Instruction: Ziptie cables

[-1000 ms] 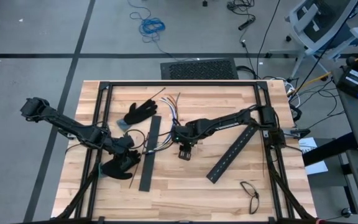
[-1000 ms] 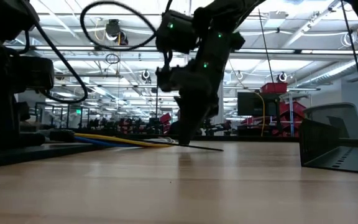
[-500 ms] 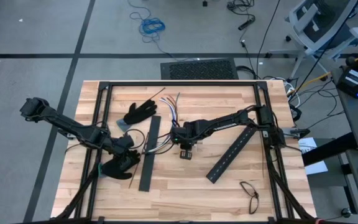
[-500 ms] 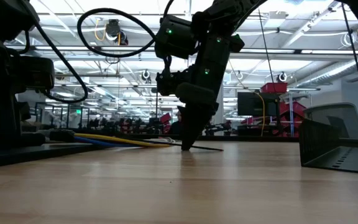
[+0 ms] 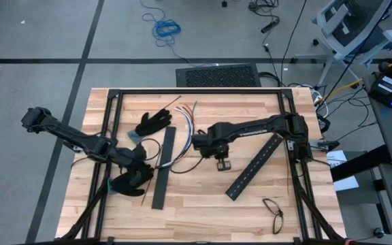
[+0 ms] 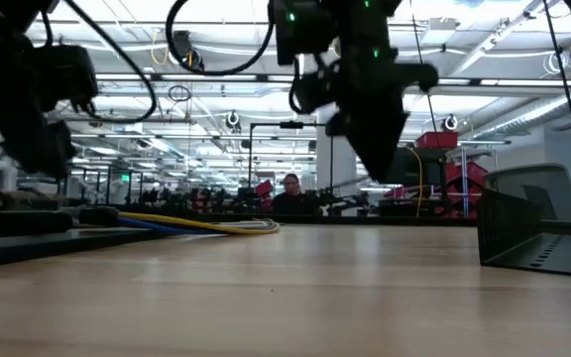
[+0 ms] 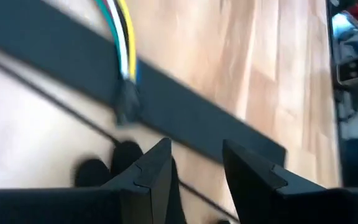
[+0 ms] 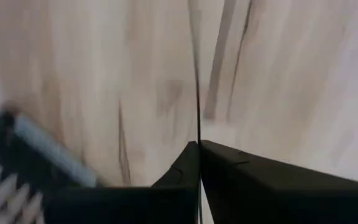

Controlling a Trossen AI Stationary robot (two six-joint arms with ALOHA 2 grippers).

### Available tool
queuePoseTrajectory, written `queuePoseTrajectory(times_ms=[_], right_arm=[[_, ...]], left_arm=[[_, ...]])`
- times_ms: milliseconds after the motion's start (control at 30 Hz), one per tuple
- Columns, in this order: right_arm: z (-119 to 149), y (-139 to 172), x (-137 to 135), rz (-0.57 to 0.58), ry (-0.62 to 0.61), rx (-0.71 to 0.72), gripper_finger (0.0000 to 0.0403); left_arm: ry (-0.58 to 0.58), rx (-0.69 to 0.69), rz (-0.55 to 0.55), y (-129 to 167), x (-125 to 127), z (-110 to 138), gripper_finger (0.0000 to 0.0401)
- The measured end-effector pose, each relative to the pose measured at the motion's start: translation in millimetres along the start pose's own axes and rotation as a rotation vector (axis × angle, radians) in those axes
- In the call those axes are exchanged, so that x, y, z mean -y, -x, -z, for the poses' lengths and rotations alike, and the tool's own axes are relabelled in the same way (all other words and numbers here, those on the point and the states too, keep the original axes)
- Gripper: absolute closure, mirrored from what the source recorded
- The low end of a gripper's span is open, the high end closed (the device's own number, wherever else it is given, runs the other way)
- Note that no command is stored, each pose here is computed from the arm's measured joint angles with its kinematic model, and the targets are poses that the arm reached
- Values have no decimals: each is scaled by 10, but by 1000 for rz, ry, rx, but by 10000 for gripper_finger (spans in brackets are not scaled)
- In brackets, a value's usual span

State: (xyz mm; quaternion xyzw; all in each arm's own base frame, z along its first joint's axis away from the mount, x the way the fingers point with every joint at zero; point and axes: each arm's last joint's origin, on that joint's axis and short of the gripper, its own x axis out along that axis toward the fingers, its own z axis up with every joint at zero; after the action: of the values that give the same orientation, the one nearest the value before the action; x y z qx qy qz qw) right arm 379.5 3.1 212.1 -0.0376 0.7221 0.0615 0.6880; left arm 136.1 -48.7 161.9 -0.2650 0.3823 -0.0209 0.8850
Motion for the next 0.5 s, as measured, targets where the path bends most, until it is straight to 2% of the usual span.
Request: queuePoseTrajectory(times_ms=[167, 300, 400, 500], right_arm=[[16, 483, -16, -2, 165, -19, 402], [16, 715, -17, 4, 238, -30, 403], [-39, 798, -1, 52, 244, 5, 403], [-69, 827, 16, 71, 241, 34, 403]], left_arm=[[-101, 112, -105, 32, 5, -72, 260], [-142, 150, -170, 35, -18, -88, 260], [-139, 153, -192, 32, -56, -112, 260], [-79, 97, -124, 27, -80, -122, 260]])
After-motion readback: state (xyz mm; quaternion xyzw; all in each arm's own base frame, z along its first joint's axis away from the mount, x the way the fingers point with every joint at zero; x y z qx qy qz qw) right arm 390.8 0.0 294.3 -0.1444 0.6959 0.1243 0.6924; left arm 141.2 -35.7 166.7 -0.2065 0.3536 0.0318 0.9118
